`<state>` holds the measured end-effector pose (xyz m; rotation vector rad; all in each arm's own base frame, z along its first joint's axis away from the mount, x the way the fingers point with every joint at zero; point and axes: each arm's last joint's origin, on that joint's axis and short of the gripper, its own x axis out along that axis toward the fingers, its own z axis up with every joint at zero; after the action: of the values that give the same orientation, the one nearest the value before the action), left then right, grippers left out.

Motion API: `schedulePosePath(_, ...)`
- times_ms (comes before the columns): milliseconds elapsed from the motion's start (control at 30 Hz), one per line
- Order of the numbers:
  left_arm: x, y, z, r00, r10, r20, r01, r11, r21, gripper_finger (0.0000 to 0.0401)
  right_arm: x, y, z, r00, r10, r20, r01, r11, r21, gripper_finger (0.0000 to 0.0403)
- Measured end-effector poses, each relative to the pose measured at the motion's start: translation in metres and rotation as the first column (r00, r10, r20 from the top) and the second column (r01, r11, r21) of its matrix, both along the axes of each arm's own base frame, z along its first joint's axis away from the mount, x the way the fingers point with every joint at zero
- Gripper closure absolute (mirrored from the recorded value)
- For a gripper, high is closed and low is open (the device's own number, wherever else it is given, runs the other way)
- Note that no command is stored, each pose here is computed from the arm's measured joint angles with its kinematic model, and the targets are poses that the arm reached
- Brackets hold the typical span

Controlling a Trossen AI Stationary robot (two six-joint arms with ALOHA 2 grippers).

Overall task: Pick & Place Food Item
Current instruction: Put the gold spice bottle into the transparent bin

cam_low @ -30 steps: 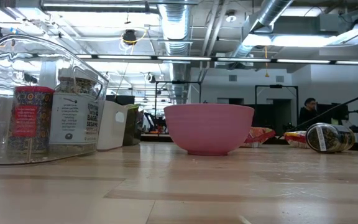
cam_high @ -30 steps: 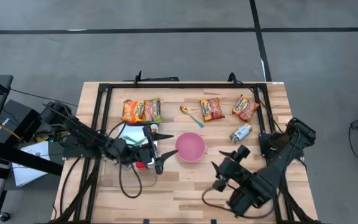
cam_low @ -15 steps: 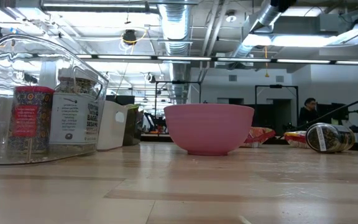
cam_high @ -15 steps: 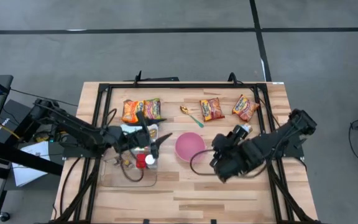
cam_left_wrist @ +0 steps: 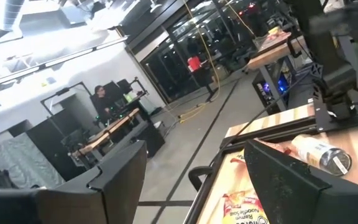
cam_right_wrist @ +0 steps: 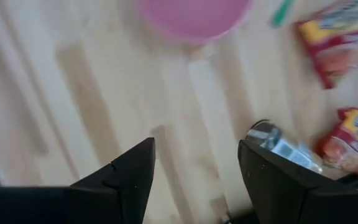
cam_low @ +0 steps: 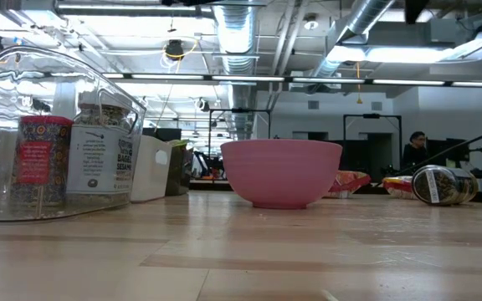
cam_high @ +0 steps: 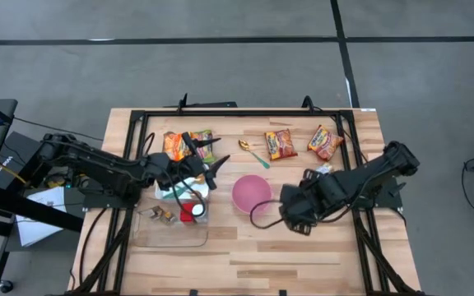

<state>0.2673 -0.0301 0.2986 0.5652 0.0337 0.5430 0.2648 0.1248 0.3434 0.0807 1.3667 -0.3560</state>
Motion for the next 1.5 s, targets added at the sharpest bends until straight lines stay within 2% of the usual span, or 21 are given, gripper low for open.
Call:
schedulePosePath(100, 0.0, 0.002, 0.0, 1.0, 0.007, -0.001, -0.007, 1.0, 0.001, 0.0138, 0.007, 0.009, -0.013, 0.988, 0.128, -0.09, -0.125, 0.992, 0.034, 0.0179)
schedulePosePath(200, 0.0, 0.003, 0.0, 1.0, 0.01, -0.004, -0.01, 1.0, 0.002, 0.0138, 0.016, 0.019, -0.03, 0.951, 0.253, -0.175, -0.249, 0.967, 0.046, 0.0179)
schedulePosePath(300, 0.001, 0.003, -0.002, 1.0, 0.01, -0.02, -0.01, 1.0, 0.004, 0.0138, 0.027, 0.027, -0.05, 0.917, 0.311, -0.249, -0.309, 0.95, 0.049, 0.0179)
schedulePosePath(467, 0.001, 0.003, -0.005, 0.998, 0.012, -0.058, -0.011, 1.0, 0.01, 0.0138, 0.033, 0.032, -0.083, 0.861, 0.344, -0.375, -0.336, 0.938, 0.088, 0.0179)
schedulePosePath(567, 0.001, 0.003, -0.007, 0.996, 0.037, -0.076, -0.036, 0.999, 0.012, 0.0138, 0.025, 0.028, -0.105, 0.823, 0.325, -0.466, -0.303, 0.945, 0.126, 0.0179)
schedulePosePath(733, 0.0, 0.004, -0.009, 0.994, 0.067, -0.088, -0.066, 0.998, 0.012, 0.0138, 0.0, 0.015, -0.129, 0.767, 0.278, -0.578, -0.257, 0.959, 0.119, 0.0179)
schedulePosePath(900, 0.0, 0.004, -0.009, 0.994, 0.069, -0.081, -0.068, 0.998, 0.01, 0.0138, -0.023, -0.001, -0.135, 0.751, 0.219, -0.623, -0.212, 0.973, 0.086, 0.0169)
schedulePosePath(1033, -0.001, 0.004, -0.008, 0.996, 0.068, -0.066, -0.068, 0.998, 0.007, 0.0138, -0.025, -0.02, -0.126, 0.793, 0.168, -0.586, -0.185, 0.982, 0.031, 0.0142)
schedulePosePath(1133, -0.001, 0.004, -0.008, 0.995, 0.068, -0.066, -0.068, 0.998, 0.007, 0.0138, -0.023, -0.034, -0.119, 0.808, 0.187, -0.559, -0.23, 0.973, -0.008, 0.0119)
schedulePosePath(1300, -0.001, 0.004, -0.008, 0.995, 0.068, -0.068, -0.067, 0.998, 0.007, 0.0138, -0.019, -0.053, -0.112, 0.766, 0.291, -0.574, -0.396, 0.916, -0.064, 0.0082)
schedulePosePath(1400, -0.001, 0.004, -0.011, 0.995, 0.067, -0.075, -0.067, 0.998, 0.007, 0.0138, -0.019, -0.064, -0.117, 0.736, 0.302, -0.606, -0.413, 0.91, -0.048, 0.0066)
schedulePosePath(1500, -0.002, 0.004, -0.016, 0.993, 0.068, -0.095, -0.067, 0.998, 0.015, 0.0138, -0.023, -0.074, -0.128, 0.681, 0.321, -0.659, -0.433, 0.901, -0.008, 0.0058)
